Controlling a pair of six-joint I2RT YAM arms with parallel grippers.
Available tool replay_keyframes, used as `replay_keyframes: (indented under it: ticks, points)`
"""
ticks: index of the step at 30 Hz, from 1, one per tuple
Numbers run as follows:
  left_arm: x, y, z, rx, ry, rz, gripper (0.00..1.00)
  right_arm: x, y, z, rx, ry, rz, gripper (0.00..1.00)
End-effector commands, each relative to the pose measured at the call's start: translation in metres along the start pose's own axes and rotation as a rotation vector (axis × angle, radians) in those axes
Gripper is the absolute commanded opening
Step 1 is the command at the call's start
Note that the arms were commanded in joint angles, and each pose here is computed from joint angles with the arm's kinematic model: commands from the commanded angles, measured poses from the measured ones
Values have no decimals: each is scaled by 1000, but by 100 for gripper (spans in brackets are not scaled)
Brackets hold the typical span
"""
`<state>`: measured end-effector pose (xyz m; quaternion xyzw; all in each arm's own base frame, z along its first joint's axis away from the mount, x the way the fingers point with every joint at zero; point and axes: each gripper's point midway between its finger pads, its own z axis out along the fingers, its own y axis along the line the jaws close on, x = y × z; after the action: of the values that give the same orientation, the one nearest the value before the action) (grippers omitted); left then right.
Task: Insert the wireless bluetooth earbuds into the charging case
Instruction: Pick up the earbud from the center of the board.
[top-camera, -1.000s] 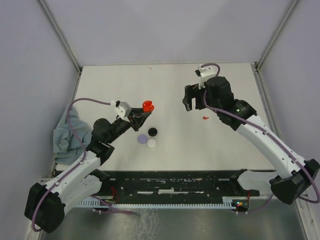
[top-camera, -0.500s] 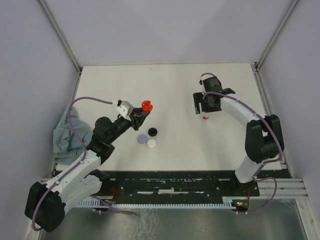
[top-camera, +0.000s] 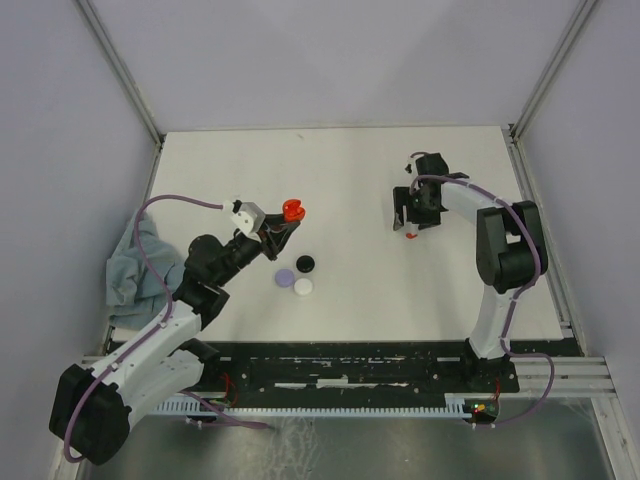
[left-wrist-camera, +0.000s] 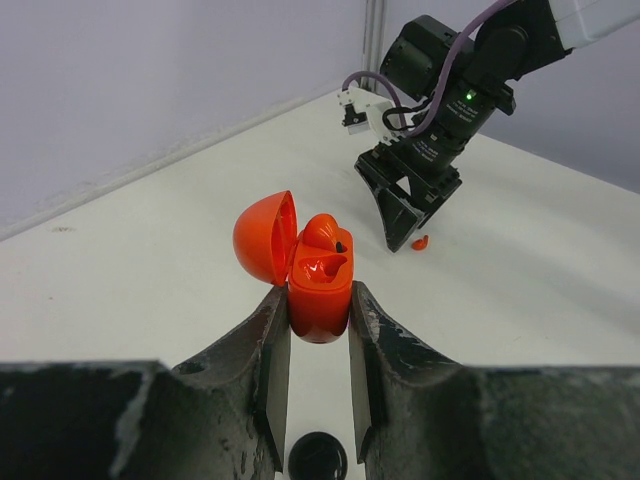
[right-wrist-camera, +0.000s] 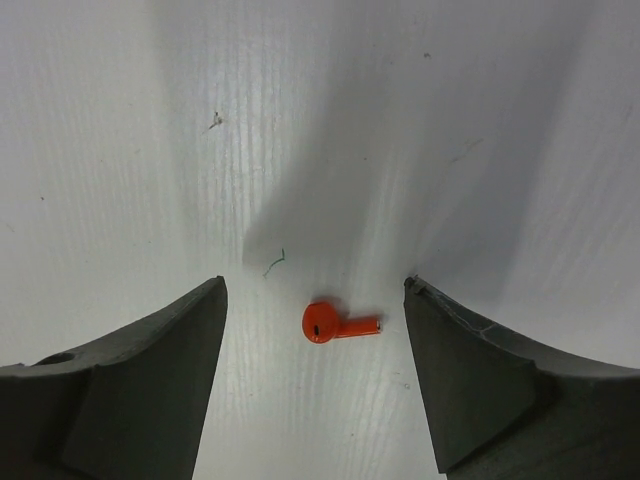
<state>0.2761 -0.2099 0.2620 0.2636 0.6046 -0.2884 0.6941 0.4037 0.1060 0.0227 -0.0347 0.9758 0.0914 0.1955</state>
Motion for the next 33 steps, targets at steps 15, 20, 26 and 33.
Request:
replay_keyframes:
  ticks: [15, 20, 26, 33]
  points:
    - [-29, 0, -1, -1, -112, 33, 3, 49, 18, -14, -82, 146, 96, 67]
    - [-29, 0, -1, -1, -111, 33, 3, 58, 21, -22, -53, 166, 85, 65]
    - [-28, 1, 0, -3, -107, 32, 3, 45, 11, -27, 86, 123, 18, 60]
    - [-27, 1, 0, -5, -106, 31, 3, 25, 7, -29, 185, 98, -79, 56]
